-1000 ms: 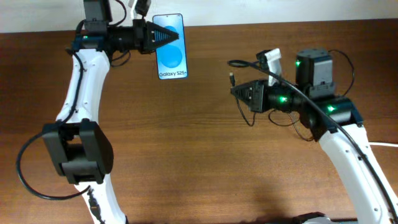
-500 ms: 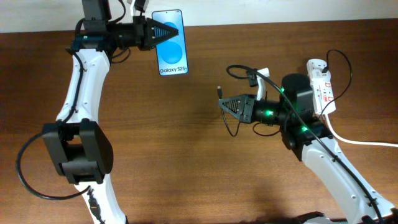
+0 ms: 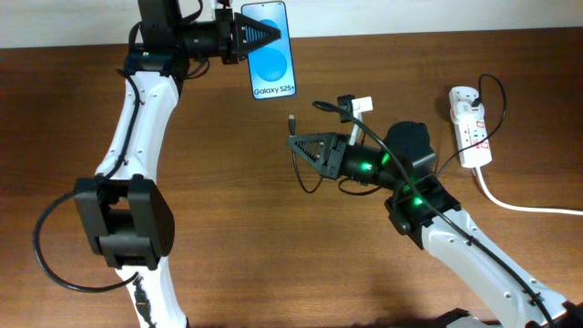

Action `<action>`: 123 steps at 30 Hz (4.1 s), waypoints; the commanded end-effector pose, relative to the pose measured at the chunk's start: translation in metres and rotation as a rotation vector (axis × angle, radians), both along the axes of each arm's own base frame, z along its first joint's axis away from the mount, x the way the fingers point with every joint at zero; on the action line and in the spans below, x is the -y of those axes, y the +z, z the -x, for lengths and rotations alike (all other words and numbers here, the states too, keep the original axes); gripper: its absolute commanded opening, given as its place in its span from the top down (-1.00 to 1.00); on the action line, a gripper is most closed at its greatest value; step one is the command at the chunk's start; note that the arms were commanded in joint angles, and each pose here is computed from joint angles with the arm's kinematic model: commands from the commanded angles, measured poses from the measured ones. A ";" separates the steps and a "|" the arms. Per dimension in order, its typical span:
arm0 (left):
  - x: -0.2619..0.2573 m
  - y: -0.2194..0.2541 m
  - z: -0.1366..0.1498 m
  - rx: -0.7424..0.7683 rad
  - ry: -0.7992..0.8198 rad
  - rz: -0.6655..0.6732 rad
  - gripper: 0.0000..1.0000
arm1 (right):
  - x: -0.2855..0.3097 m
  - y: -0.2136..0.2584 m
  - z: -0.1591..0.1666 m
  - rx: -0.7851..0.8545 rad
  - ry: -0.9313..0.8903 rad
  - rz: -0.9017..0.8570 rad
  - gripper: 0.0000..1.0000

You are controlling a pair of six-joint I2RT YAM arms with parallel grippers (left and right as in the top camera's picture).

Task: Plug charger to phone and switch on socket
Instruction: 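Lift the plug with the right gripper toward the phone's bottom port, then align the plug tip under the phone's charging port, then push the USB-C plug up into the phone's port with the right gripper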

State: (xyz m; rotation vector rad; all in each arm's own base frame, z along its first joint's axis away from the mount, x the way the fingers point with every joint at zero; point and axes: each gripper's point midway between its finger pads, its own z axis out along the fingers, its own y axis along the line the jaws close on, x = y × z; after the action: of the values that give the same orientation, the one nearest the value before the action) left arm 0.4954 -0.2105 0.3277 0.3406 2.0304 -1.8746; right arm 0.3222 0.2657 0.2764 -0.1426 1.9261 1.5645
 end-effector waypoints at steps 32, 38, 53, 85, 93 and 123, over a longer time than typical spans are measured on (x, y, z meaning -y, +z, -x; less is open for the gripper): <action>0.041 0.004 0.029 -0.063 -0.145 0.024 1.00 | 0.002 0.002 -0.007 0.026 -0.038 -0.002 0.92; 0.041 0.004 0.029 -0.064 -0.145 0.024 1.00 | 0.002 0.004 -0.007 0.033 -0.038 -0.005 0.92; 0.042 0.004 0.030 -0.069 -0.148 0.023 1.00 | 0.002 -0.001 -0.007 0.013 -0.039 0.004 0.92; 0.043 0.005 0.033 -0.049 -0.170 0.028 1.00 | 0.004 -0.001 -0.012 0.015 -0.066 0.005 0.92; 0.049 0.005 0.037 -0.049 -0.182 0.027 1.00 | 0.004 0.005 -0.012 0.041 -0.066 -0.007 0.92; 0.054 0.006 0.044 -0.042 -0.219 0.034 1.00 | 0.017 0.007 -0.023 0.051 -0.110 -0.010 0.92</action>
State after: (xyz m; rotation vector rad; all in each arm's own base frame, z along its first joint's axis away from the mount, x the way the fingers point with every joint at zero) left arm 0.4634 -0.2584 0.3302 0.4360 2.0834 -2.0155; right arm 0.3338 0.2577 0.2803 -0.0978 1.8930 1.5368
